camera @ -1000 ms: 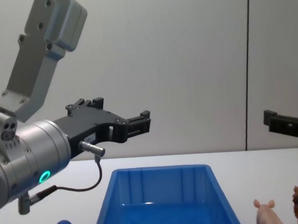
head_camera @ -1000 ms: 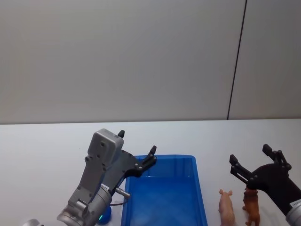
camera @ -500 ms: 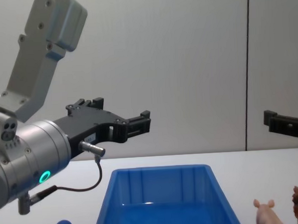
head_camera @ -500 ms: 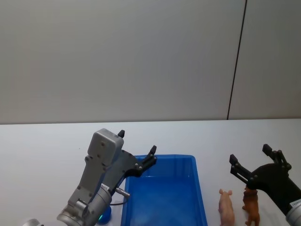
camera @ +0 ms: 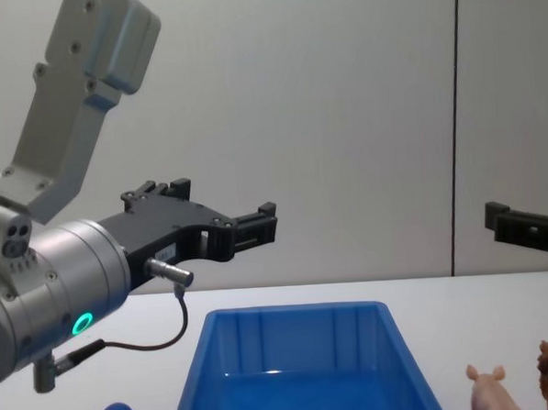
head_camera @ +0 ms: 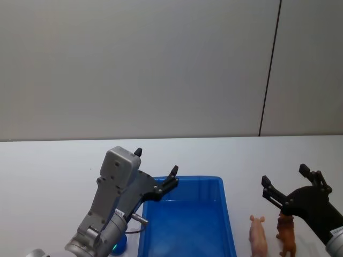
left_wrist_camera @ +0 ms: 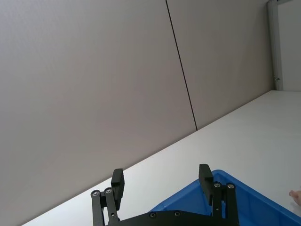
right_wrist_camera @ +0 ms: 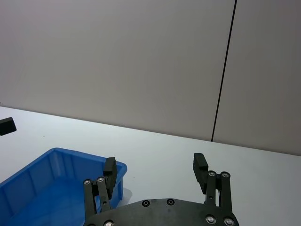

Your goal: Pick up the two dolls from the table and place them into the box.

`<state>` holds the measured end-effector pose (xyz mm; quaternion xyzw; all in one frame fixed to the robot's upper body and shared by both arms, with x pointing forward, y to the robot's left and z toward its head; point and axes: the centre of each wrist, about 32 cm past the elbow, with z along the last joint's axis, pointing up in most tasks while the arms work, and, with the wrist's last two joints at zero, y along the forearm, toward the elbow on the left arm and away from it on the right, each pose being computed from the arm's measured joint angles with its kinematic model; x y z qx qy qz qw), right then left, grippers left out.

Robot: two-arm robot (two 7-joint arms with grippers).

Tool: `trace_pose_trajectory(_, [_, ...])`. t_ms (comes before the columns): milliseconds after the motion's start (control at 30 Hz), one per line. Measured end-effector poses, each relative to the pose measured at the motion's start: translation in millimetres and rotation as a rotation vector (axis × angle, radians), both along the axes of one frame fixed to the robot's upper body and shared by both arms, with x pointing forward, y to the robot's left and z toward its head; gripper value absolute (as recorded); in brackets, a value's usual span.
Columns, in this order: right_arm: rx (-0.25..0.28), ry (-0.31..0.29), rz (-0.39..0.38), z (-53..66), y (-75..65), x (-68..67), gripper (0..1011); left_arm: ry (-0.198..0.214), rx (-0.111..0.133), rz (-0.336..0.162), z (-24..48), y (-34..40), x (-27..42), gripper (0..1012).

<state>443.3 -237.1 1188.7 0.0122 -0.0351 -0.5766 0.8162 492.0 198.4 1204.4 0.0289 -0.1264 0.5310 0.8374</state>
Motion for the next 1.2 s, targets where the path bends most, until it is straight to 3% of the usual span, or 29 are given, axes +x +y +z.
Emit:
trace_pose_trajectory(500, [-0.004,0.019,-0.015,-0.7,-3.0,-0.5,1001,0.0,0.0,0.0,0.0,0.0,0.0,1001])
trace_pose_trajectory(1200, [-0.051,0.171,-0.106,-14.6,-6.2,-13.4,1001,0.0,0.0,0.0,0.0,0.0,0.0,1001])
